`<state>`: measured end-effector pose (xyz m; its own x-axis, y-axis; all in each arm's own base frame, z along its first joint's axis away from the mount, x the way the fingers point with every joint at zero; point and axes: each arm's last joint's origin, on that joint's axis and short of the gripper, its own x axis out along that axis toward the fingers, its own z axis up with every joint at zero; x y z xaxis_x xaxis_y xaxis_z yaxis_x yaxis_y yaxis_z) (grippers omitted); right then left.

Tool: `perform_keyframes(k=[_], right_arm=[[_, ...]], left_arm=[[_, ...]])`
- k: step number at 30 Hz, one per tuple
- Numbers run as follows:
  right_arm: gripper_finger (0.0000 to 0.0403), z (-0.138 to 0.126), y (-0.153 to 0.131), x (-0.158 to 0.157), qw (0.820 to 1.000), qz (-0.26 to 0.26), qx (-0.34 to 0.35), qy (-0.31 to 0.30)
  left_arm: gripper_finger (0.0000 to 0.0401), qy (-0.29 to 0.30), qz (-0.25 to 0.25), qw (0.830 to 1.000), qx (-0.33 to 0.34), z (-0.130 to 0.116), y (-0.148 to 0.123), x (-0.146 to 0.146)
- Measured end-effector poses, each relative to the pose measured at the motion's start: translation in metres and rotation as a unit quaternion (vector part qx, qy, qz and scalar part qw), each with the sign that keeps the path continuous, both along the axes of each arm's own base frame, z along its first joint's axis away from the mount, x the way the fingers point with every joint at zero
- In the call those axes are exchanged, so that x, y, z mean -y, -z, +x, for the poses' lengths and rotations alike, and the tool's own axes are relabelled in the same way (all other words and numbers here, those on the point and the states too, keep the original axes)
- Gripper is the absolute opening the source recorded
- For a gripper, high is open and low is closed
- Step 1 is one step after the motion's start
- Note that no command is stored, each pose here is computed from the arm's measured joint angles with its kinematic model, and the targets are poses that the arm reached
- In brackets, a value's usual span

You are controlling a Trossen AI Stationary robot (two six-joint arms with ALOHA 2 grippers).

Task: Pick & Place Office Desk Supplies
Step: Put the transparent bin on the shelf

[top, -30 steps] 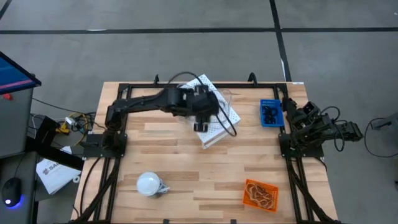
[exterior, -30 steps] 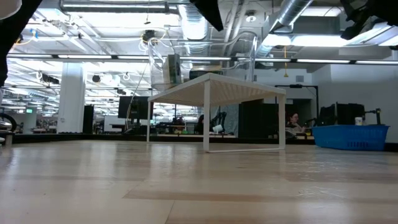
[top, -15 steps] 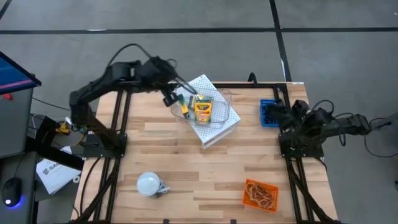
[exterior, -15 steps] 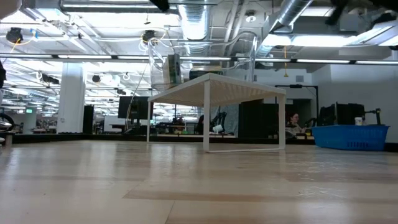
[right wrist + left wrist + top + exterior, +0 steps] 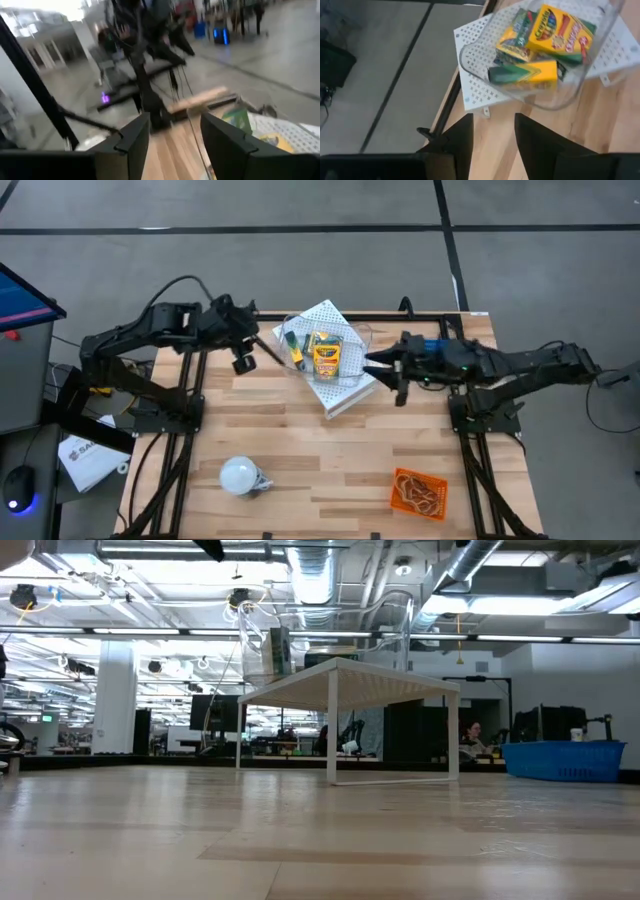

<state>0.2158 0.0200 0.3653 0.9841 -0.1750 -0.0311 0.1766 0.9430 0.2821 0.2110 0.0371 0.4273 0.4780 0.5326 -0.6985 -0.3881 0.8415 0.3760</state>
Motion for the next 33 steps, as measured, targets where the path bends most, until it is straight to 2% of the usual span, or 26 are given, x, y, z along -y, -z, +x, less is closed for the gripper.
perform_keyframes(k=[3, 6, 10, 15, 22, 31, 33], right_arm=[[0.0174, 0.019, -0.011, 0.001, 0.996, -0.002, -0.083, -0.029], [0.0173, 0.040, -0.015, 0.003, 0.983, -0.008, -0.170, -0.069], [0.0169, 0.059, -0.029, 0.007, 0.970, -0.021, -0.229, -0.078], [0.0169, 0.077, -0.033, 0.010, 0.943, -0.053, -0.312, -0.104], [0.0169, 0.094, -0.016, 0.015, 0.901, -0.063, -0.399, -0.158], [0.0169, 0.100, 0.007, 0.034, 0.859, -0.089, -0.475, -0.168], [0.0169, 0.100, 0.008, 0.038, 0.854, -0.092, -0.483, -0.169]], left_arm=[[0.0145, 0.031, 0.014, 0.999, -0.010, -0.009, -0.001, 0.007], [0.0156, 0.047, 0.030, 0.998, -0.014, -0.015, -0.004, 0.010], [0.0166, 0.058, 0.041, 0.997, -0.016, -0.020, -0.007, 0.011], [0.0169, 0.073, 0.051, 0.996, -0.026, -0.025, -0.008, 0.011], [0.0169, 0.089, 0.065, 0.993, -0.031, -0.028, -0.010, 0.011], [0.0163, 0.099, 0.068, 0.992, -0.031, -0.027, -0.011, 0.013], [0.0160, 0.100, 0.070, 0.992, -0.020, -0.026, -0.012, 0.013]])
